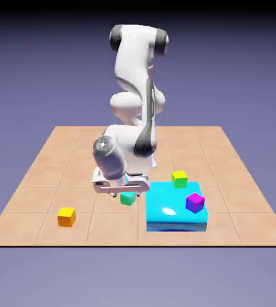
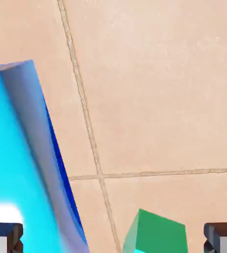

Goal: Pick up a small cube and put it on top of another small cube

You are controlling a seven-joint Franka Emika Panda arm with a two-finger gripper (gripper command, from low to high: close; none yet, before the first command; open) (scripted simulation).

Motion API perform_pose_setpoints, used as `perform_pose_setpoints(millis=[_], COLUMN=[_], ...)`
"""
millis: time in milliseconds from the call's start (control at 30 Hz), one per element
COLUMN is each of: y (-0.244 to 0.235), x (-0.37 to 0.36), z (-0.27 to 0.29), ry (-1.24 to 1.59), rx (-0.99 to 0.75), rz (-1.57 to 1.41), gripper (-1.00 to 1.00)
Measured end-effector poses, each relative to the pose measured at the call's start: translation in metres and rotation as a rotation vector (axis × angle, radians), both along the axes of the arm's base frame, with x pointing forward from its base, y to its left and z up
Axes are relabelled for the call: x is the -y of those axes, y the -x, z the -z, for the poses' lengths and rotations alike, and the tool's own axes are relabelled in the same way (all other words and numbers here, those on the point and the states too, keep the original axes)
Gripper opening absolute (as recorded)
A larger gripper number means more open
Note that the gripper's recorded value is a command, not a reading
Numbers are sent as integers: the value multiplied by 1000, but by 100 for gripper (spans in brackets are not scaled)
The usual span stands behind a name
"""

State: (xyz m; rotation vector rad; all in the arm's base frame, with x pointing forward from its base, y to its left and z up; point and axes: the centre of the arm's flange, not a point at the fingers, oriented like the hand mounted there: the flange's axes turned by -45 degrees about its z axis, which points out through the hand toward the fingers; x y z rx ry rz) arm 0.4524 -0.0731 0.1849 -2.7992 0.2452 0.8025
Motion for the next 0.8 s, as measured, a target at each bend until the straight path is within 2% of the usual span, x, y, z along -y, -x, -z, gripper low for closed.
perform_pose_setpoints(millis=[500,700,800], y=[24,28,38], x=[33,38,32], z=[93,112,122], ry=[-110,-135,-139], rx=[-601,-791,-812], rz=[123,178,184], gripper=[0,0,0])
